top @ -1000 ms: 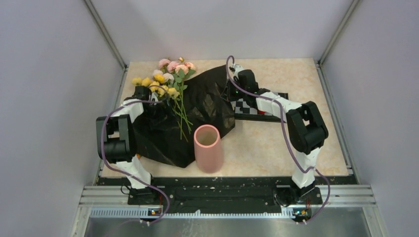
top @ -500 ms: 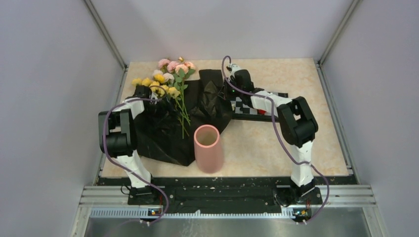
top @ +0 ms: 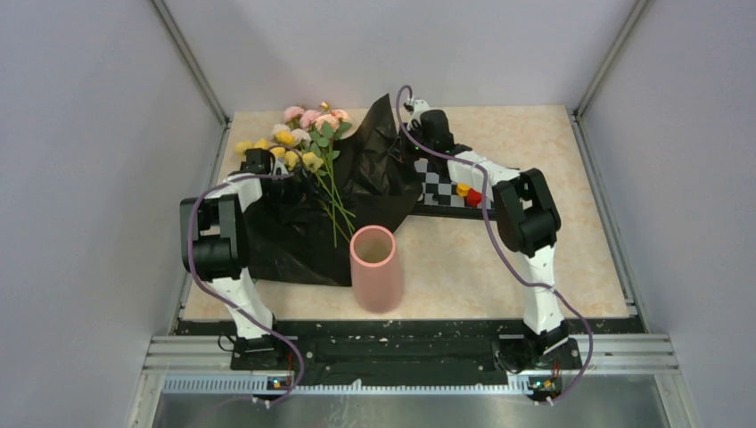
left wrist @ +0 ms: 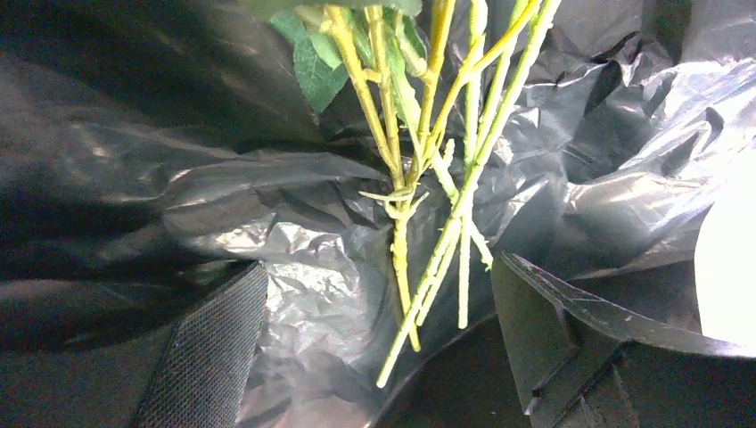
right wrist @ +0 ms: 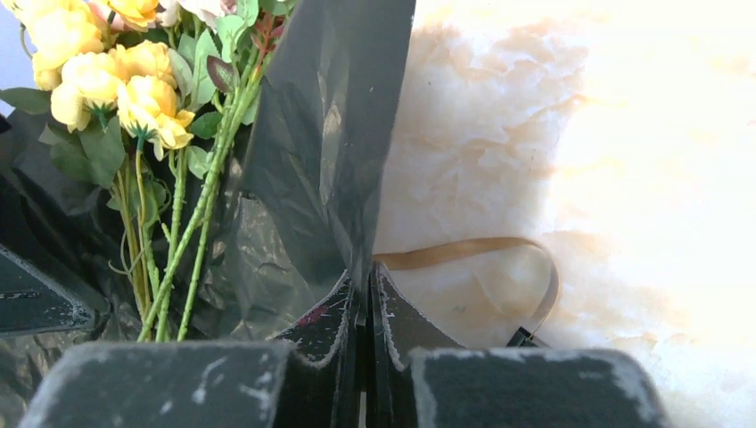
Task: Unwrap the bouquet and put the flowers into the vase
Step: Unfold the wrapping paper at the center of the board.
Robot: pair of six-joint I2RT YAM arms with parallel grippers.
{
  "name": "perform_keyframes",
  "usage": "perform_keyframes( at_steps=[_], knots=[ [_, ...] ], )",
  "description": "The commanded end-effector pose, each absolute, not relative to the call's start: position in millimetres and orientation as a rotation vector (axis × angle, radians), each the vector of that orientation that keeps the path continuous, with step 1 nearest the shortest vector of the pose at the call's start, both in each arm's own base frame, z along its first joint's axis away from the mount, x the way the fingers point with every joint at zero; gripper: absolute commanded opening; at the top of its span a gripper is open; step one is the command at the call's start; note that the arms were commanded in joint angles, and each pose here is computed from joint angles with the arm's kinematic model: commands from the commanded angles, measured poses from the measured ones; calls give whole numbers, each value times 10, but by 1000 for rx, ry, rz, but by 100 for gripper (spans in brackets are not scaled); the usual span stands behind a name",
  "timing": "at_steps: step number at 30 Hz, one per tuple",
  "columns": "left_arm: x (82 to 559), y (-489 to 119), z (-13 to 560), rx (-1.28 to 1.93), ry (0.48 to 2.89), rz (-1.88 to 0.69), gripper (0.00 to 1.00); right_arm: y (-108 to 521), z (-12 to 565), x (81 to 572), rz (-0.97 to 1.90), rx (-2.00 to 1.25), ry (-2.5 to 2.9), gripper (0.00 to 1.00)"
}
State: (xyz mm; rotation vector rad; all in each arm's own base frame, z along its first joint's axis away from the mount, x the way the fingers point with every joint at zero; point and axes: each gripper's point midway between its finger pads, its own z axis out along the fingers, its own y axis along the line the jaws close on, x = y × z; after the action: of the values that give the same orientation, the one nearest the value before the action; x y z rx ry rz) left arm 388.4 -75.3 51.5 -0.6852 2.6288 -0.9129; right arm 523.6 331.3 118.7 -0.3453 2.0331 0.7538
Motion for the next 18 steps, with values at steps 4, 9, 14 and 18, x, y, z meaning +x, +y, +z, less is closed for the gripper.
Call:
perform_keyframes(
  at_steps=[4,9,14,18],
  knots=[
    [4142,-607,1087,-477,2437,-780,99,3308,1576,5438,734,-395,1947,28],
    [4098,-680,1414,-371,2372,-773,99,3220,1788,5454,692,-410,1935,57],
    [3980,-784,1638,-272,2343,-755,99,3042,2261,5234,647,-416,1907,70],
    [3908,-905,1766,-216,2320,-825,99,2943,2553,4885,694,-413,1890,75]
  ],
)
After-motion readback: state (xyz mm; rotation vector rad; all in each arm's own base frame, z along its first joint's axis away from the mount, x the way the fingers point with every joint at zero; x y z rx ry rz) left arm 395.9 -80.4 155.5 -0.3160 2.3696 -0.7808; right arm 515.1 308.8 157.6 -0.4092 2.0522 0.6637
